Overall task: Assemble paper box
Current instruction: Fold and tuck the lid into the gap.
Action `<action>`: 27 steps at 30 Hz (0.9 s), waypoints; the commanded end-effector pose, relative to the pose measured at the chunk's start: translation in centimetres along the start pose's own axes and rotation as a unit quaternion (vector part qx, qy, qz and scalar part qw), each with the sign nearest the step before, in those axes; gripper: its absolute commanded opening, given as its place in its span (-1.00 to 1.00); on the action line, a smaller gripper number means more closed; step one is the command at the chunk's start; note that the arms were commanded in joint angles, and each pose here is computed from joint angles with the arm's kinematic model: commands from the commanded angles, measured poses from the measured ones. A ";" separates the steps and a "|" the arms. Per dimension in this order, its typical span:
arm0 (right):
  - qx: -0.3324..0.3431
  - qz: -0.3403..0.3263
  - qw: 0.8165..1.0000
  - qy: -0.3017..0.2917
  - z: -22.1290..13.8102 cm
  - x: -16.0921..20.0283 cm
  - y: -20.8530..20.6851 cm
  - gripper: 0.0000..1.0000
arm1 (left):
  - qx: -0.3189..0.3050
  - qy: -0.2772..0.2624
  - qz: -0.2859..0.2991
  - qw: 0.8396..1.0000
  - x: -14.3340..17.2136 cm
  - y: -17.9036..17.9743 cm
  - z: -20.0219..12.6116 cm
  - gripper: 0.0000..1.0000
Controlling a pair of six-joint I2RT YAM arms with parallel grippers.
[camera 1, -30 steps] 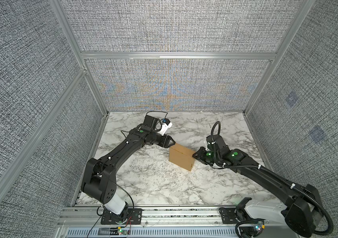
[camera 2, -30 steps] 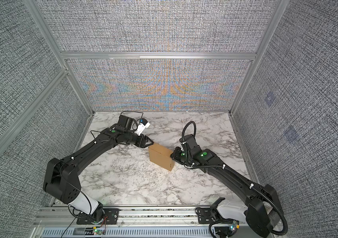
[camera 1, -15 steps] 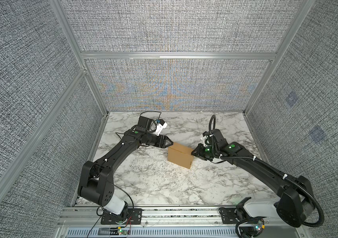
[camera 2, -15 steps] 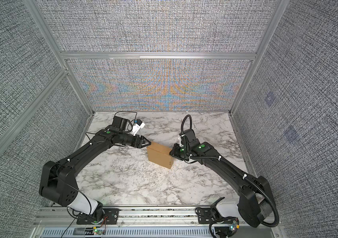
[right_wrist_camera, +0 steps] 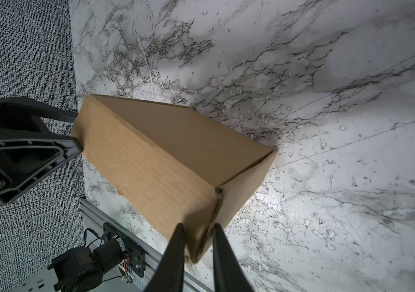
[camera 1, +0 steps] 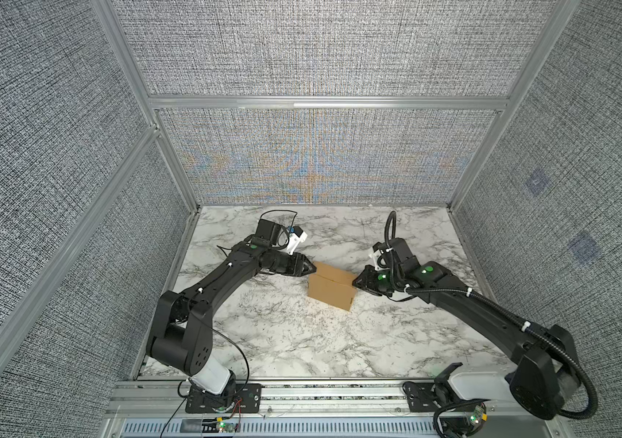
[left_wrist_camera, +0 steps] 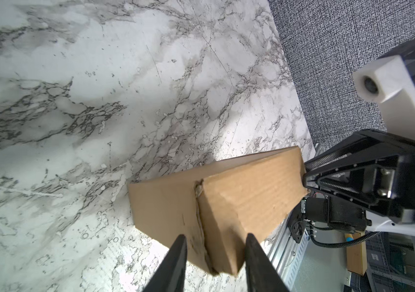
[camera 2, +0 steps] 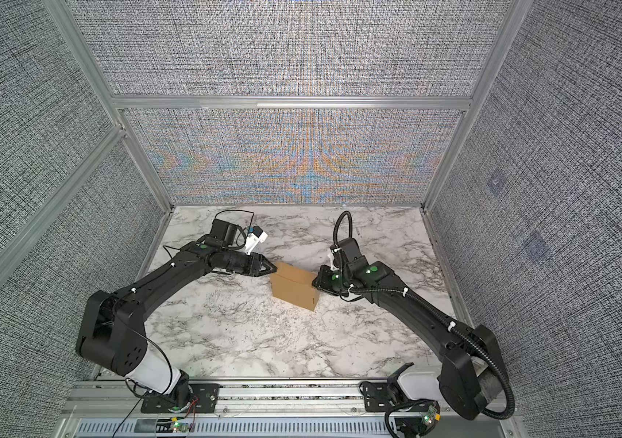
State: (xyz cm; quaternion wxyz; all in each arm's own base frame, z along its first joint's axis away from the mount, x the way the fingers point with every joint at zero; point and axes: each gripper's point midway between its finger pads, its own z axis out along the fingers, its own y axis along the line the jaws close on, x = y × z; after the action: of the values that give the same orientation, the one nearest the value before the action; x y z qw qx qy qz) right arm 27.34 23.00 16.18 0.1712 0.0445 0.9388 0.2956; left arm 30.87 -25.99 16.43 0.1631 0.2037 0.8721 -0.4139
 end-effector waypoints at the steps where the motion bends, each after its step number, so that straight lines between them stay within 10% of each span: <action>1: 0.065 0.008 0.997 0.030 -0.1 1.6 -2.9 -0.59 | -0.001 -0.007 0.002 1.000 -0.2 0.0 -0.3 -0.32; 10: 0.059 0.014 0.998 0.031 0.5 1.7 -2.8 -0.60 | -0.005 -0.027 -0.006 1.000 -1.1 0.4 -1.5 -0.06; 27: 0.063 0.007 0.997 0.038 0.6 1.7 -2.7 -0.65 | 0.001 -0.013 -0.023 1.000 0.5 1.5 -0.5 -0.52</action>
State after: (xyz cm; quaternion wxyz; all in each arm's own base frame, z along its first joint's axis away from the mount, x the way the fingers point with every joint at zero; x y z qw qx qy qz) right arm 27.61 23.27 16.04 0.1681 0.0426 0.9396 0.2949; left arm 30.78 -25.09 16.04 0.1575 0.1774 0.8689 -0.4344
